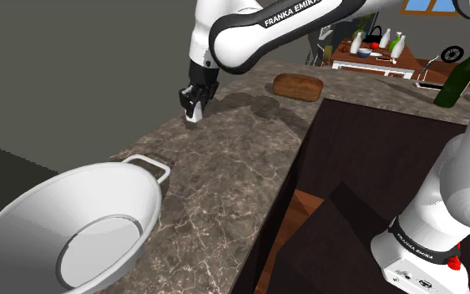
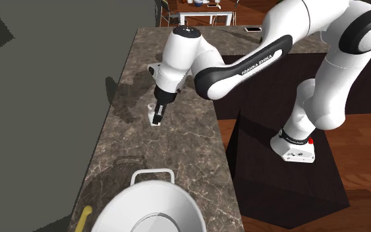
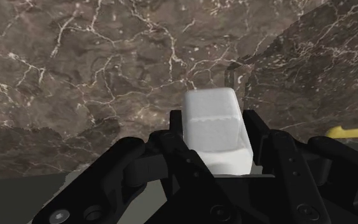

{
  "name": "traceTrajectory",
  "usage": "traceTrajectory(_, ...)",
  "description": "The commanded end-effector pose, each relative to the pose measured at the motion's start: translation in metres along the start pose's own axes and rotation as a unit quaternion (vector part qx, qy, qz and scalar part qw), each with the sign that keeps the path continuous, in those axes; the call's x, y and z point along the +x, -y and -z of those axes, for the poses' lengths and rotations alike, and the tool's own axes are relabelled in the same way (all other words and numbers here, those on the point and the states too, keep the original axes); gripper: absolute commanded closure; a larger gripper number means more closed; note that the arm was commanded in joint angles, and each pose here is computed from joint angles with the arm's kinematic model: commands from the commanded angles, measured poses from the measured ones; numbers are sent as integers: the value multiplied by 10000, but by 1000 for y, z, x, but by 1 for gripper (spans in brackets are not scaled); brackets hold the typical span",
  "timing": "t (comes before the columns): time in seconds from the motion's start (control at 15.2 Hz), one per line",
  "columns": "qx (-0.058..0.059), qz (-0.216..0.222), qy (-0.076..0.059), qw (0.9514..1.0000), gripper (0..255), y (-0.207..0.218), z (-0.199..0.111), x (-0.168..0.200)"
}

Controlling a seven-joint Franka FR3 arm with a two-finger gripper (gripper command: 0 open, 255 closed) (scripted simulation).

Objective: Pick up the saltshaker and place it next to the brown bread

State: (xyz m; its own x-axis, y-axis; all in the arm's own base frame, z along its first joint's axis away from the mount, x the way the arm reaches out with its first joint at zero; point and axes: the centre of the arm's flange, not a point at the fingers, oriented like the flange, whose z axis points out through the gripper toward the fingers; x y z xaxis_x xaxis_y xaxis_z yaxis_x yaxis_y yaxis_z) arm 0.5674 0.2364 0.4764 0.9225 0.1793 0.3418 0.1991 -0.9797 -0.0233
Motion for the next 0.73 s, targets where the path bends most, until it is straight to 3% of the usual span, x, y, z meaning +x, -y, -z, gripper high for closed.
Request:
traceTrajectory(0.0, 0, 1, 2, 10000, 255, 0, 10, 4)
traceTrajectory(0.2, 0, 1, 2, 10000, 255, 1, 24, 9)
traceTrajectory(0.66, 0, 1, 2, 10000, 255, -92, 28, 6)
